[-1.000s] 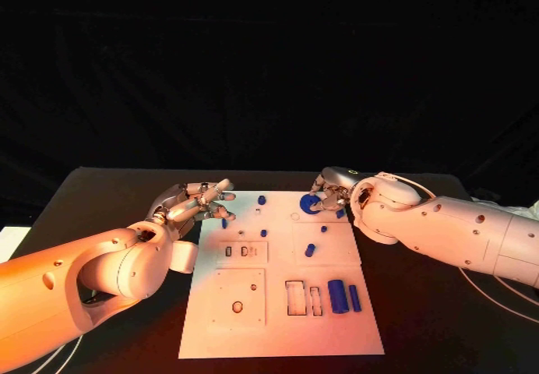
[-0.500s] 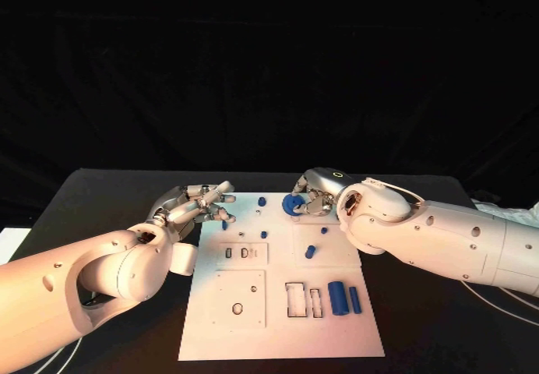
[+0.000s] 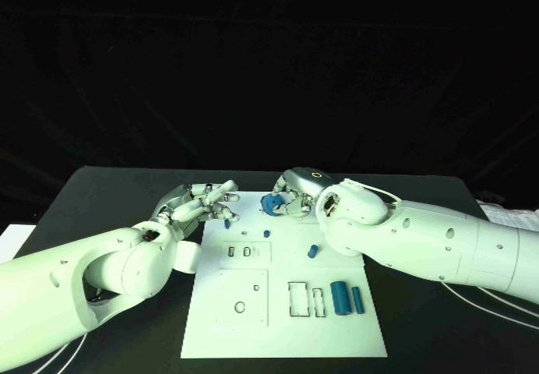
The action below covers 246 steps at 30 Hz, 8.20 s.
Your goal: Assemble the parts on the task board
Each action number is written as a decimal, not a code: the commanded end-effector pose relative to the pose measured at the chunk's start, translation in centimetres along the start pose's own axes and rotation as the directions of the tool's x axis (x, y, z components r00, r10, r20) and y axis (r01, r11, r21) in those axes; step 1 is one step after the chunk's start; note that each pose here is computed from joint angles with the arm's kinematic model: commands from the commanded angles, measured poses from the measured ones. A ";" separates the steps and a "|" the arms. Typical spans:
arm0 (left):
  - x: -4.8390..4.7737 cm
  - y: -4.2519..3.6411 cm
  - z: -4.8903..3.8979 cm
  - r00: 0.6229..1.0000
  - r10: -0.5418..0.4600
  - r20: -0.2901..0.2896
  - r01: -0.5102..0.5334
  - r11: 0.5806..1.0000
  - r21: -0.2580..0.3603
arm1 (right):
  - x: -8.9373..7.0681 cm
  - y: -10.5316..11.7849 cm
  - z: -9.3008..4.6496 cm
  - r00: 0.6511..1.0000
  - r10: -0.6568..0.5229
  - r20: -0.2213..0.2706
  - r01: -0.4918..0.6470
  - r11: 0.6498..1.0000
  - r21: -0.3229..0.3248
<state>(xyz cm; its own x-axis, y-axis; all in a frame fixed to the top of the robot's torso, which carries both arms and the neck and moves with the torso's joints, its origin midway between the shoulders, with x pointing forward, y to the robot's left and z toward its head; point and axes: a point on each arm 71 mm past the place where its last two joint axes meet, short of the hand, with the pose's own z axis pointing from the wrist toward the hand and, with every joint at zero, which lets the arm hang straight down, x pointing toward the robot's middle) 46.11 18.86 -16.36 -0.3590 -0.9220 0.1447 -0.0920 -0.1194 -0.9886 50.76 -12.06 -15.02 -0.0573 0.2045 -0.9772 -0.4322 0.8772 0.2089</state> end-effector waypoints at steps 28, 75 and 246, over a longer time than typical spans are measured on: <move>0.42 -0.01 0.17 1.000 -0.006 -0.030 0.006 1.000 0.000 | 2.6 1.6 1.6 0.999 -0.016 -0.049 0.015 1.000 -0.014; 0.38 0.16 0.18 0.999 -0.009 -0.039 0.008 1.000 -0.024 | 1.8 0.9 1.4 0.994 0.101 0.040 -0.101 0.995 -0.005; -2.18 0.72 1.21 1.000 0.017 0.008 -0.017 1.000 -0.017 | 7.9 5.0 -3.4 0.962 0.169 -0.216 -0.186 0.981 -0.062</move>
<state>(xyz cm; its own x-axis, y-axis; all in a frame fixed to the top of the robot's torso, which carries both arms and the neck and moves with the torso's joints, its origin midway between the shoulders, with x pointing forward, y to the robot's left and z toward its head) 48.01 20.64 -17.59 -0.3316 -0.9356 0.1210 -0.1114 -0.0885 -0.9898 45.32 -7.57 -21.25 -0.3029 0.2974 -0.9054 -0.4681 0.7811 0.4132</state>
